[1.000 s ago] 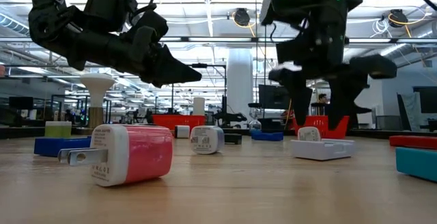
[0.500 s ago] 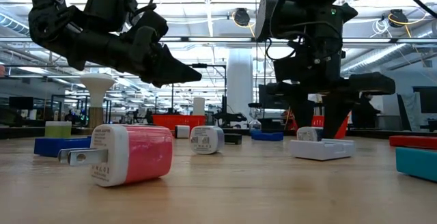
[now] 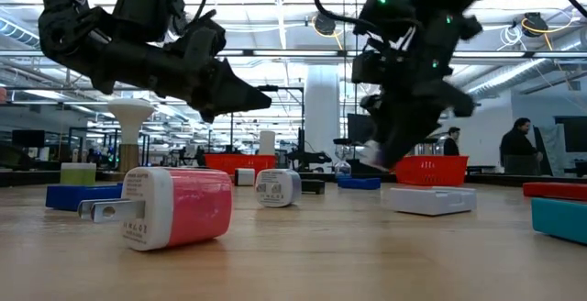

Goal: Pick & Place Office items
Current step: Put the purple charger adapter into the top left red basket

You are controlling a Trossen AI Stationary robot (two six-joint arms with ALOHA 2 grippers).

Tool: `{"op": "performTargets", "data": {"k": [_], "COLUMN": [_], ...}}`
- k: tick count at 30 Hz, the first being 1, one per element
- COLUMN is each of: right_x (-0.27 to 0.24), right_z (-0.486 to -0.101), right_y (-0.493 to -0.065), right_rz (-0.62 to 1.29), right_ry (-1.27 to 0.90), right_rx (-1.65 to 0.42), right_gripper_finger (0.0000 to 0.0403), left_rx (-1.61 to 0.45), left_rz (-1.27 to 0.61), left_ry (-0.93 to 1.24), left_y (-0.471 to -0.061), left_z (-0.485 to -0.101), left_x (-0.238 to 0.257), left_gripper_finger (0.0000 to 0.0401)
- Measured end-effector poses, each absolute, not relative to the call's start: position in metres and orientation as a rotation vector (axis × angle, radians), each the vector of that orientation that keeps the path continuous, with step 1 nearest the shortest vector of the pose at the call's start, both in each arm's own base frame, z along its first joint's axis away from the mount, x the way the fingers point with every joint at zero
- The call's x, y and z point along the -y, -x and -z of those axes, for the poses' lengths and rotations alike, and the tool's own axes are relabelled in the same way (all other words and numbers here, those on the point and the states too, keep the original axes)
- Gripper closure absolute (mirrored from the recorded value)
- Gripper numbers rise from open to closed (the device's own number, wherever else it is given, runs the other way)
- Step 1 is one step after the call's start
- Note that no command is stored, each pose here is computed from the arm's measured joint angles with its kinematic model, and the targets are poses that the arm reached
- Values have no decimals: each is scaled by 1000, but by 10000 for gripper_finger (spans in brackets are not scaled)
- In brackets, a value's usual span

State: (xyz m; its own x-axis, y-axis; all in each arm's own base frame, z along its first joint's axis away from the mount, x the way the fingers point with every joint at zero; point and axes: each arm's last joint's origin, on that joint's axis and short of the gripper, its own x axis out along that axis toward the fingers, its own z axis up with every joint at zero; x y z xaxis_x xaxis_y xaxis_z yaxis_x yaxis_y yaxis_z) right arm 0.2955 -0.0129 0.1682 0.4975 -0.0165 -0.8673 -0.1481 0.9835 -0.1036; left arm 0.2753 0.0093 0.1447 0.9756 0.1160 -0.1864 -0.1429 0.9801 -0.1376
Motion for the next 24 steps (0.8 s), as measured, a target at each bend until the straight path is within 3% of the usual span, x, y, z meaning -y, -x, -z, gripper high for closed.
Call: {"op": "performTargets", "data": {"k": [8, 17, 24], "right_x": [20, 22, 17], "right_z": [-155, -159, -165], "right_y": [-297, -300, -303], "right_rz": [30, 118, 171], "right_ry": [66, 115, 236], "right_rx": [-725, -594, -537], "right_gripper_finger": [272, 272, 272], "left_rx": [-224, -368, -334], "left_rz": [-145, -266, -331], "left_ry": [203, 603, 803], "left_y": [-297, -327, -328], "left_z": [-159, -183, -185], "left_x": [-5, -15, -26], "left_gripper_finger": [283, 145, 106]}}
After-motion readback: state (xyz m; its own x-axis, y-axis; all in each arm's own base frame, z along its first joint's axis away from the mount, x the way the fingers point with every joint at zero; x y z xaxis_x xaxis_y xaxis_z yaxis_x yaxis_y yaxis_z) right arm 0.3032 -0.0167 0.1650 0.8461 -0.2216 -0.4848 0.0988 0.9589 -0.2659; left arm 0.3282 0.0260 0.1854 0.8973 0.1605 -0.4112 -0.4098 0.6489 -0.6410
